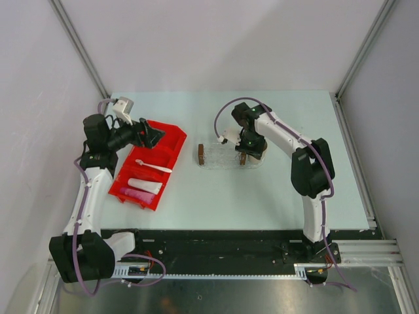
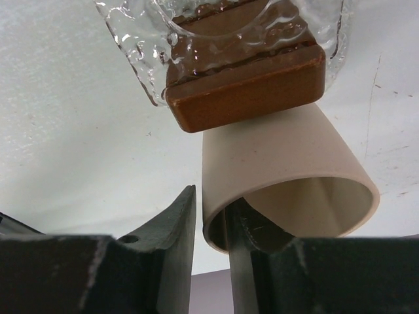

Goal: Prepare toiletry sets of a toothbrush and toothpaste on the tray

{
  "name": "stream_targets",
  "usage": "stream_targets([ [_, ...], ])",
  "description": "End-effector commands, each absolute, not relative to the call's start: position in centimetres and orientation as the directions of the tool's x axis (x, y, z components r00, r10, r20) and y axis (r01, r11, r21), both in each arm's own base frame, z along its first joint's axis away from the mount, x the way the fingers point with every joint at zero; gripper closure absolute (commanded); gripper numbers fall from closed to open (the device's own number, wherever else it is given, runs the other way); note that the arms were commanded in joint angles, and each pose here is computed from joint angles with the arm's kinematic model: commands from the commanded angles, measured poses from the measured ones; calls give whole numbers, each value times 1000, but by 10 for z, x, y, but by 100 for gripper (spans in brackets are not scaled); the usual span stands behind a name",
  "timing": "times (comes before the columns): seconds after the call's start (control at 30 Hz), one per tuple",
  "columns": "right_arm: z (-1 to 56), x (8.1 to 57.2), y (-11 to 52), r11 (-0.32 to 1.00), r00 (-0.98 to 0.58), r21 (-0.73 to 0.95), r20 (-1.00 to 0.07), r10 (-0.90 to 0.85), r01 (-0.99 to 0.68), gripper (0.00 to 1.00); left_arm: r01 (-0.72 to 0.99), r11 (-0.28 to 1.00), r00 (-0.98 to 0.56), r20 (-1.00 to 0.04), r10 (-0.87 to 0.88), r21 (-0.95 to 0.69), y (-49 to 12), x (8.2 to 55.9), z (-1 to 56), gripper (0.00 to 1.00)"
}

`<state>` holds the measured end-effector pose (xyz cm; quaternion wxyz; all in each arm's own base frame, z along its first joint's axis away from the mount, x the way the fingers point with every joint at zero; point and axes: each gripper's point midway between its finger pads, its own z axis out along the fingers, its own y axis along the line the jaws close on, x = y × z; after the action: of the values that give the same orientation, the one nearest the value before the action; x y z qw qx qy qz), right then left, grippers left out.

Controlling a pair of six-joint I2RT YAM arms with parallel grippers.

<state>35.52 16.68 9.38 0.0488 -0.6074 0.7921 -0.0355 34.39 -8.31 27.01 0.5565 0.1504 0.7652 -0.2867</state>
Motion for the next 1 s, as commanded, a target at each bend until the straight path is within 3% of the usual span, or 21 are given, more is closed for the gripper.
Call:
stream_targets([
  [0.0, 106, 363, 170, 266, -261, -157, -50, -964, -951, 70, 588, 782, -274, -961, -46, -206, -82, 339, 279, 4],
  [0.47, 140, 374, 176, 314, -286, -238, -143, -947, -919, 60, 588, 781, -282, -958, -47, -211, -81, 340, 275, 4],
  [0.8, 186, 376, 174, 394, -310, -290, -295, -904, -872, 57, 584, 787, -271, -962, -38, -196, -80, 340, 276, 4],
  [0.97, 230, 373, 166, 511, -341, -290, -477, -810, -809, 50, 550, 826, -233, -972, 5, -128, -70, 346, 278, 3],
])
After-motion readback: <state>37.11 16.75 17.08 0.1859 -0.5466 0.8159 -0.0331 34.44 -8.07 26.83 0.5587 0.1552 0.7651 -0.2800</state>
